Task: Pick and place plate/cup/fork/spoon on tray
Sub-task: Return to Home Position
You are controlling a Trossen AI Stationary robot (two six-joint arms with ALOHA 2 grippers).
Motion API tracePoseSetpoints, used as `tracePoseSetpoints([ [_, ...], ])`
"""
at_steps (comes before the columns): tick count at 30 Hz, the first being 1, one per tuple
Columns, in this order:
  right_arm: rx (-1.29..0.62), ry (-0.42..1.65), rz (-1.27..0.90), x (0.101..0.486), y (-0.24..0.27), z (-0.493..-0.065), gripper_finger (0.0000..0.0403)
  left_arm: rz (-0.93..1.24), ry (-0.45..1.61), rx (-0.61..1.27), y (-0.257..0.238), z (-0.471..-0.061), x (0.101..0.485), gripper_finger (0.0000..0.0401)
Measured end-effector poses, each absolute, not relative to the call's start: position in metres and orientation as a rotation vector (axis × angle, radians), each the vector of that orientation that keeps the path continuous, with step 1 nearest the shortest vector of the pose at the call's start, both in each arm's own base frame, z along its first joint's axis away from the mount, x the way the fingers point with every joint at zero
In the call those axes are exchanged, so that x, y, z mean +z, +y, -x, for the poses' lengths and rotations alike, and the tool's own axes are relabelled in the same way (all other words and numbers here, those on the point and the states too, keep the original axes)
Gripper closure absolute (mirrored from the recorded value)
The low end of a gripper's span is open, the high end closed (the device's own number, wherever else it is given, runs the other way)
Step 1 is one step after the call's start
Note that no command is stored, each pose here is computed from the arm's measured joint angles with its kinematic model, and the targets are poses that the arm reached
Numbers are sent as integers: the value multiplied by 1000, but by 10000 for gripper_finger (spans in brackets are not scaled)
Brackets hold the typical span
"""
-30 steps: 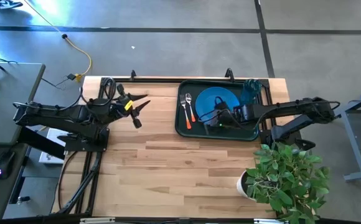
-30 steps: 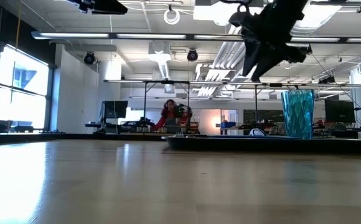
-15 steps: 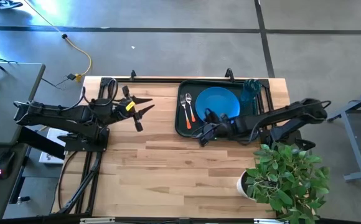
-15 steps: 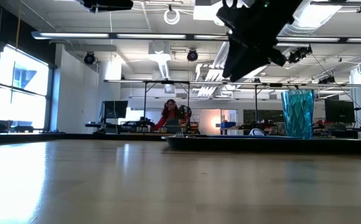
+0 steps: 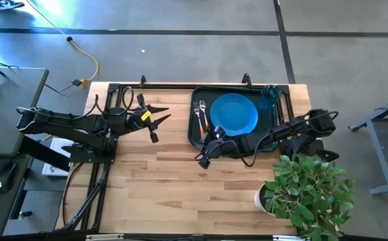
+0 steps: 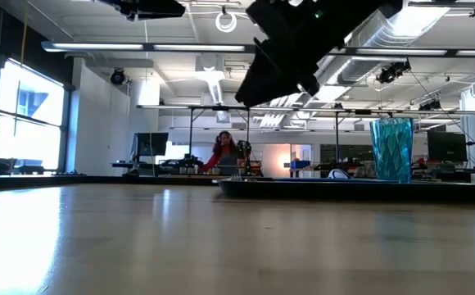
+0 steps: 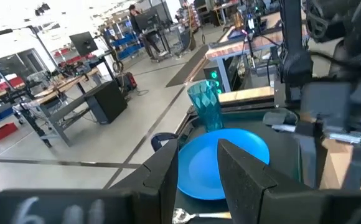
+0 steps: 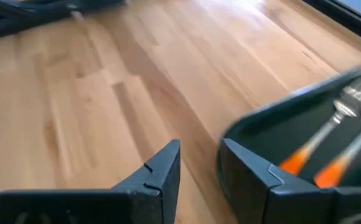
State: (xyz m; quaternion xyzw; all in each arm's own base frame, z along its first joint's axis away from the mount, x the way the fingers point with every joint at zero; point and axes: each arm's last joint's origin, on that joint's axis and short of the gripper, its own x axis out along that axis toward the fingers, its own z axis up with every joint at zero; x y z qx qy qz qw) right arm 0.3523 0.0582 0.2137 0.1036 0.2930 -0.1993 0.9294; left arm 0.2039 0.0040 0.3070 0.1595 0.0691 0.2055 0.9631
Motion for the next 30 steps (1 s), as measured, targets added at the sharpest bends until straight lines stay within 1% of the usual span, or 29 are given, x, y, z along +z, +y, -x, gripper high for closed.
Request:
tracePoseSetpoints([
  [3,-352,574,-186,217,63,-355,293,-316,140,416,4,-205,306,298],
  [5,-351,553,-167,218,65,-356,293,-307,140,417,4,-206,306,298],
  [8,-449,539,-151,218,63,-353,293,-283,126,420,4,-208,306,298],
  [11,-561,587,-147,212,53,-348,293,-282,134,418,4,-210,304,298],
  [13,-597,627,-207,208,47,-346,293,-283,138,419,4,-212,302,298],
  [15,-582,666,-297,204,41,-345,293,-289,136,424,5,-214,302,298],
  [17,-526,677,-335,205,39,-347,293,-298,127,433,6,-217,302,298],
  [18,-488,672,-310,206,40,-349,293,-298,116,438,7,-218,303,298],
  [22,-324,666,-77,211,55,-352,293,-295,108,443,8,-220,302,302],
  [26,-208,677,36,212,65,-352,293,-262,107,394,4,-220,301,321],
  [30,-49,696,46,211,70,-352,293,-245,79,342,-1,-217,296,346],
])
